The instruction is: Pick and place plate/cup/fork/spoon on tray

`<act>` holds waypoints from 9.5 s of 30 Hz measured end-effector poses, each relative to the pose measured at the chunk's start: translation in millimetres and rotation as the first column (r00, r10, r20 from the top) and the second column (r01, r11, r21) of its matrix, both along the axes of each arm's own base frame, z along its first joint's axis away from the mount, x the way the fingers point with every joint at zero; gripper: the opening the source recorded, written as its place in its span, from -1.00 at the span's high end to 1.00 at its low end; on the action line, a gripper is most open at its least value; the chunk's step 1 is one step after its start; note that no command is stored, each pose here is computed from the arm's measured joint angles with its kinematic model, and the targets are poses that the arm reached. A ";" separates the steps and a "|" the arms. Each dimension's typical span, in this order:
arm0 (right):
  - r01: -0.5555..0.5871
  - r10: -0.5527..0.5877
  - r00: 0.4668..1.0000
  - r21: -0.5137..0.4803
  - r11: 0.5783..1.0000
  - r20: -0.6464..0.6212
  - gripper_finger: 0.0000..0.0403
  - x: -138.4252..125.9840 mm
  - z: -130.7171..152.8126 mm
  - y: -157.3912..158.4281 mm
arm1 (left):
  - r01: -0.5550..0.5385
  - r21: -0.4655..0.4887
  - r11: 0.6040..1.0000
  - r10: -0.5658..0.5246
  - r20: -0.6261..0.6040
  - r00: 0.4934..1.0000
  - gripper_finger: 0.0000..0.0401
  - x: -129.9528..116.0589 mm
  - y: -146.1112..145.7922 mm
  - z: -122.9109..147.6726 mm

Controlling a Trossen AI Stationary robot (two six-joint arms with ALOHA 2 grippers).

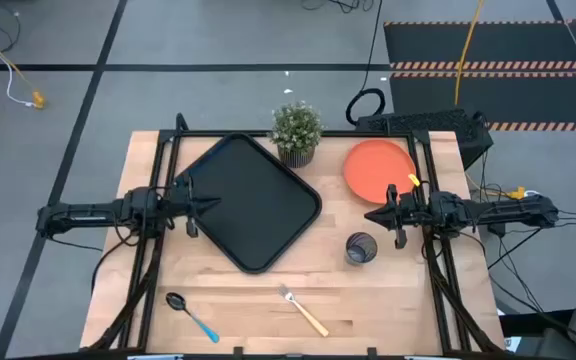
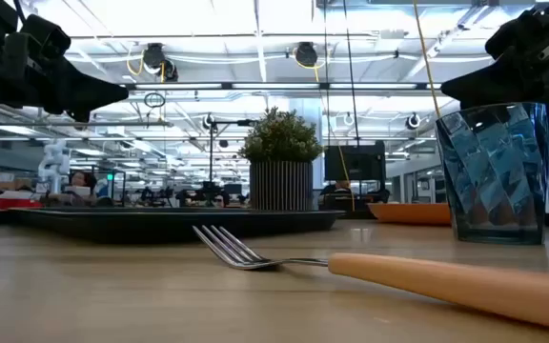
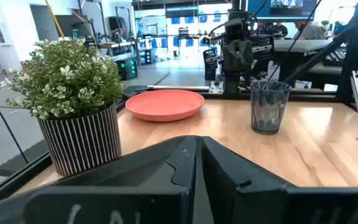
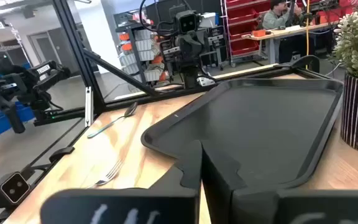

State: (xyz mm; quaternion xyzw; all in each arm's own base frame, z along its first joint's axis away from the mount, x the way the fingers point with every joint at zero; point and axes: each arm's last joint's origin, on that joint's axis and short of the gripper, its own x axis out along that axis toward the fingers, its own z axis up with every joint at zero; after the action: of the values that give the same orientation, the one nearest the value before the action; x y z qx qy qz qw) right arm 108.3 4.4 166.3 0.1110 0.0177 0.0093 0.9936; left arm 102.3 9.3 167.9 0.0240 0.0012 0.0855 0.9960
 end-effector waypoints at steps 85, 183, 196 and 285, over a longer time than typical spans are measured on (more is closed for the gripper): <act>-0.001 0.001 1.000 0.000 1.000 0.000 1.00 0.0 0.0 0.0 | 0.000 0.000 1.000 0.000 0.000 1.000 0.85 0.0 0.0 -0.1; -0.026 -0.006 0.990 0.223 0.974 0.142 0.84 -0.6 14.3 0.0 | 0.171 -0.205 0.964 -0.262 -0.608 0.749 0.85 126.8 -62.1 55.7; -0.005 -0.009 0.993 0.110 0.994 0.121 0.67 0.4 12.0 -0.1 | 0.363 -0.293 0.884 -0.437 -0.795 0.421 0.83 124.5 -116.5 44.2; 0.020 -0.011 0.998 0.176 0.984 -0.055 0.48 1.4 -4.7 -0.1 | 0.796 0.010 0.605 0.357 -0.897 -0.260 0.97 166.4 -158.0 22.5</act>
State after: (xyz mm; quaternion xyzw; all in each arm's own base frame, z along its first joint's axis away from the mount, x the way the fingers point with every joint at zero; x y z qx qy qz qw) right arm 109.8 4.4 161.6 0.1987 0.0426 0.0000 0.9791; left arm 268.7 -148.7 190.3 0.4547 0.7188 -0.2073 0.4833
